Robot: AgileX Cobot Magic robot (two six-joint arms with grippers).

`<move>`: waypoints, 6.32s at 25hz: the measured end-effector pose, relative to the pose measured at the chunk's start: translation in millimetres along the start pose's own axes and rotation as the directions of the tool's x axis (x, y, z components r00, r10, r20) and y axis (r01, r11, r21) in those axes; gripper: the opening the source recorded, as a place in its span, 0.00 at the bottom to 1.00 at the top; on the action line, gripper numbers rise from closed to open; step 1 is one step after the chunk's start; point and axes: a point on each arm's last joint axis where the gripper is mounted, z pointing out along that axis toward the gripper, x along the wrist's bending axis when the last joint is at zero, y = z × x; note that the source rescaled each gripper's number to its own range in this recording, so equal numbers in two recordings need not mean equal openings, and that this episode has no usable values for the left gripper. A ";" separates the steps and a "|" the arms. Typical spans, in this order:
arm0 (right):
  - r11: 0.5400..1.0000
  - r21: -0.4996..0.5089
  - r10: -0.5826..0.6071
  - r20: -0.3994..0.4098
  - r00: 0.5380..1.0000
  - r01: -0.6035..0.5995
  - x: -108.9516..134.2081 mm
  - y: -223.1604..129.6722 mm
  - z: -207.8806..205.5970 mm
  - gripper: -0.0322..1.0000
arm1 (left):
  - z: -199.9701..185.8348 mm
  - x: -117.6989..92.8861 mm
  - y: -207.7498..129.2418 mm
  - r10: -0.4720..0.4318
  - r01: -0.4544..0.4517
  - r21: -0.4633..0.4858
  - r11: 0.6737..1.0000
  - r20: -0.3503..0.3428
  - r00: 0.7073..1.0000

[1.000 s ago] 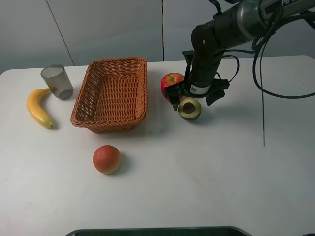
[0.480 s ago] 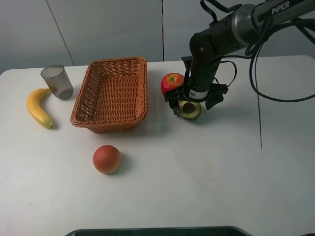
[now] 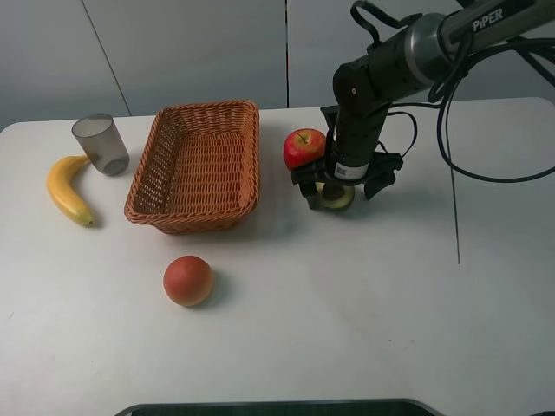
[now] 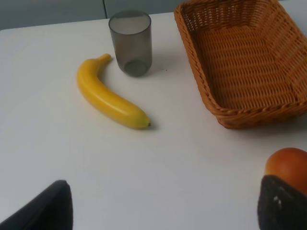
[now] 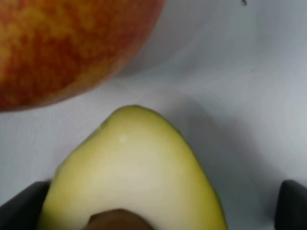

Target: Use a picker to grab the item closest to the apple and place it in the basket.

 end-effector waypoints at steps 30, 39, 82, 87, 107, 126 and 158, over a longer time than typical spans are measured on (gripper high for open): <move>1.000 0.004 0.013 0.006 1.000 -0.013 -0.5 -0.2 -0.1 0.05 | 0.0 0.0 0.0 -0.002 0.002 0.000 1.000 0.000 1.000; 0.999 0.001 -0.046 0.054 0.997 0.046 -6.8 0.0 -23.6 0.05 | 0.0 0.0 0.0 -0.002 0.002 0.000 1.000 0.000 1.000; 0.792 -0.469 -0.505 -0.142 0.851 0.391 176.8 38.1 -83.9 0.05 | 0.0 0.0 0.0 -0.002 0.002 0.000 1.000 0.000 1.000; 0.789 -0.468 -0.510 -0.138 0.849 0.398 180.9 38.9 -57.8 0.05 | 0.0 0.0 0.0 -0.002 0.002 0.000 1.000 0.000 1.000; 0.795 -0.438 -0.513 -0.119 0.850 0.419 180.9 37.8 -25.5 0.90 | 0.0 0.0 0.0 -0.002 0.002 0.000 1.000 0.000 1.000; 0.801 -0.440 -0.497 -0.110 0.861 0.406 143.8 45.3 -120.9 1.00 | 0.0 0.0 0.0 0.002 -0.002 0.000 1.000 0.000 1.000; 0.823 -0.539 0.172 -0.071 0.983 -0.183 -160.5 -201.7 -254.4 1.00 | 0.0 0.0 0.0 0.000 0.000 0.000 1.000 0.000 1.000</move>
